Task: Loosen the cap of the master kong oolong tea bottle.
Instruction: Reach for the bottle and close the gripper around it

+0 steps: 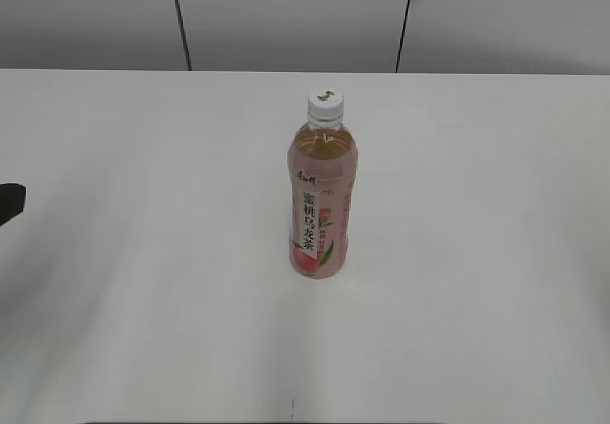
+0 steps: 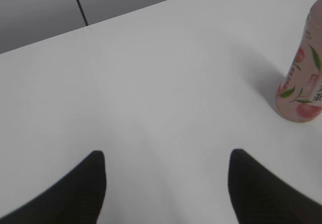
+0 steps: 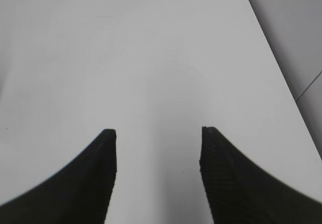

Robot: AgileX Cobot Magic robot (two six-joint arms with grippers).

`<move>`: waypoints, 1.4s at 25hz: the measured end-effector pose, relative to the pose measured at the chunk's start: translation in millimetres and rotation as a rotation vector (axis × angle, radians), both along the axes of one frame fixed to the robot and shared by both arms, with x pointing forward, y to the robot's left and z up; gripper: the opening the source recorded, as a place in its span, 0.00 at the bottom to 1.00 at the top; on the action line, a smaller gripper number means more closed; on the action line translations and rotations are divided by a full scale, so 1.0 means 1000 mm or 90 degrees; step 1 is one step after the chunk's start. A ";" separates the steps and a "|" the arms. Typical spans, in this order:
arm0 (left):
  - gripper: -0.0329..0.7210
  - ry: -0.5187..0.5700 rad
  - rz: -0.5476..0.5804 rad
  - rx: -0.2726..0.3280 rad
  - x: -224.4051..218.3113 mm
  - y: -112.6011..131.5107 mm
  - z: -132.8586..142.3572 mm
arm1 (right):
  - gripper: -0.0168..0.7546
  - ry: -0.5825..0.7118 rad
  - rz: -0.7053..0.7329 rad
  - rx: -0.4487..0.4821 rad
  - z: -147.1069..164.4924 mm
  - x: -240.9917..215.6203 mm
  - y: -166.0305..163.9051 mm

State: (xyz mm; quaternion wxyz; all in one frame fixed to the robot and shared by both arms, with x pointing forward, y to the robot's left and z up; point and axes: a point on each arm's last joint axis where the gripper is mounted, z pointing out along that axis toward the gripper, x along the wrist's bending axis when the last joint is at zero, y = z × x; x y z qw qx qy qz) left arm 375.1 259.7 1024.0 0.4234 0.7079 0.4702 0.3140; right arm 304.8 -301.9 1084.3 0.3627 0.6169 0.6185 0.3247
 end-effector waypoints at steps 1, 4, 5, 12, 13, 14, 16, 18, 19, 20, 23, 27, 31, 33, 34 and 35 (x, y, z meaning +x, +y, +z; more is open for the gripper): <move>0.66 0.000 0.000 0.000 0.000 0.000 0.000 | 0.55 0.000 0.000 0.000 0.000 0.000 0.000; 0.66 0.000 0.000 0.000 0.000 0.000 0.000 | 0.55 0.000 0.000 0.000 0.000 0.000 0.000; 0.66 0.000 0.000 0.000 0.000 0.000 0.000 | 0.55 0.000 0.000 0.000 0.000 0.000 0.000; 0.65 -0.014 -0.018 0.063 0.000 0.002 -0.001 | 0.55 0.000 0.000 0.000 0.000 0.000 0.000; 0.64 -0.015 -0.017 0.068 0.000 0.002 -0.001 | 0.55 0.000 0.000 0.000 0.000 0.000 0.000; 0.64 -0.017 -0.013 0.066 0.001 0.003 -0.001 | 0.55 0.000 0.000 0.000 0.000 0.000 0.000; 0.63 -0.031 -0.003 0.063 0.002 0.004 0.001 | 0.55 0.000 0.000 0.000 0.000 0.000 0.000; 0.63 -0.039 -0.001 0.068 0.003 0.004 0.002 | 0.55 0.000 0.000 0.000 0.000 0.000 0.000; 0.62 -0.038 0.003 0.062 0.003 0.004 0.002 | 0.55 0.000 0.000 0.000 0.000 0.000 0.000; 0.61 -0.034 0.014 0.044 0.003 0.004 0.003 | 0.55 0.000 0.000 0.000 0.000 0.000 0.000; 0.60 -0.021 0.081 -0.076 0.005 0.006 0.006 | 0.55 0.000 0.000 0.000 0.000 0.000 0.000; 0.59 -0.048 0.154 -0.226 0.009 0.008 0.015 | 0.55 0.000 0.000 0.000 0.000 0.000 0.000; 0.57 -0.062 0.168 -0.268 0.010 0.008 0.018 | 0.55 0.000 0.000 0.000 0.000 0.000 0.000; 0.56 -0.064 0.163 -0.257 0.011 0.008 0.018 | 0.55 0.000 0.000 0.000 0.000 0.000 0.000; 0.56 -0.062 0.162 -0.251 0.012 0.008 0.017 | 0.55 0.000 0.000 0.000 0.000 0.000 0.000; 0.56 -0.059 0.161 -0.245 0.013 0.008 0.016 | 0.55 0.000 0.000 0.000 0.000 0.000 0.000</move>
